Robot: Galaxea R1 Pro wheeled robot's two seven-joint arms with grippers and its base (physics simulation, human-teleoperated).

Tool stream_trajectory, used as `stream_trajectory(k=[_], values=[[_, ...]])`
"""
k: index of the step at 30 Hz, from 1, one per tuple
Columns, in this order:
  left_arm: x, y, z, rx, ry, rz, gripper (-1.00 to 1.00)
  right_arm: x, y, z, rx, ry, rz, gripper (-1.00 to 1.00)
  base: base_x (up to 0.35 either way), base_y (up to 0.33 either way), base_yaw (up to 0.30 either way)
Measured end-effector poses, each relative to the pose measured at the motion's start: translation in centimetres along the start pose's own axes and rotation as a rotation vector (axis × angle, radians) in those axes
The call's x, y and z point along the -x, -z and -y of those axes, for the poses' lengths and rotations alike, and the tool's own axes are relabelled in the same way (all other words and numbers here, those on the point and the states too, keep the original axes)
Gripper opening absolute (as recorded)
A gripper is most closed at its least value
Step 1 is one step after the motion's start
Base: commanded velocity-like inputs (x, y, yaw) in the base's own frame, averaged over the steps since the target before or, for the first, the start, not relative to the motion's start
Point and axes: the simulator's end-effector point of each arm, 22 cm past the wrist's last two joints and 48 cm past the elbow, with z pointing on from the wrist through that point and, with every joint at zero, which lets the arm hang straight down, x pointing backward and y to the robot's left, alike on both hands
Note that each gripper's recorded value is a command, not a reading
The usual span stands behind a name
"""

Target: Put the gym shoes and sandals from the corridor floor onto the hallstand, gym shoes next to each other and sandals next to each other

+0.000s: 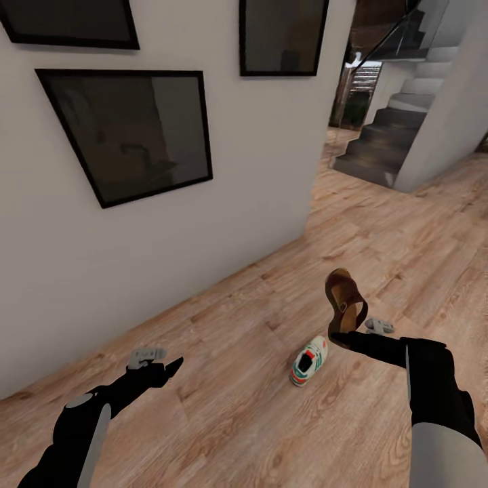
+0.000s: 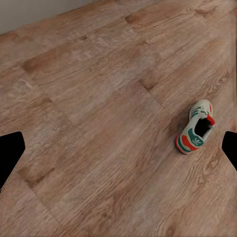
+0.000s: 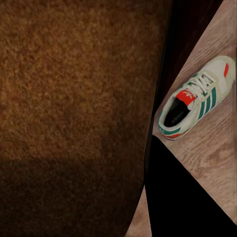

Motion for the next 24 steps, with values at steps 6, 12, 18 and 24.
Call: stream_trajectory(k=[6,12,18,24], values=[[0.08,0.04,0.03,0.000,-0.001,0.002,1.00,0.06,0.07,-0.03,0.000,0.001,0.001,-1.00,0.273,0.205,-0.106],[0.09,0.05,0.03,0.000,-0.001,0.002,1.00,0.07,0.07,-0.05,0.001,0.001,0.002,-1.00,0.217,0.148,-0.237],[0.09,0.05,0.03,0.000,-0.001,0.002,1.00,0.07,0.07,-0.03,0.000,0.001,0.002,-1.00,0.055,0.044,-0.280],[0.09,0.05,0.03,0.000,-0.001,0.002,1.00,0.07,0.07,-0.03,0.000,0.001,0.002,-1.00,0.006,0.005,-0.284]])
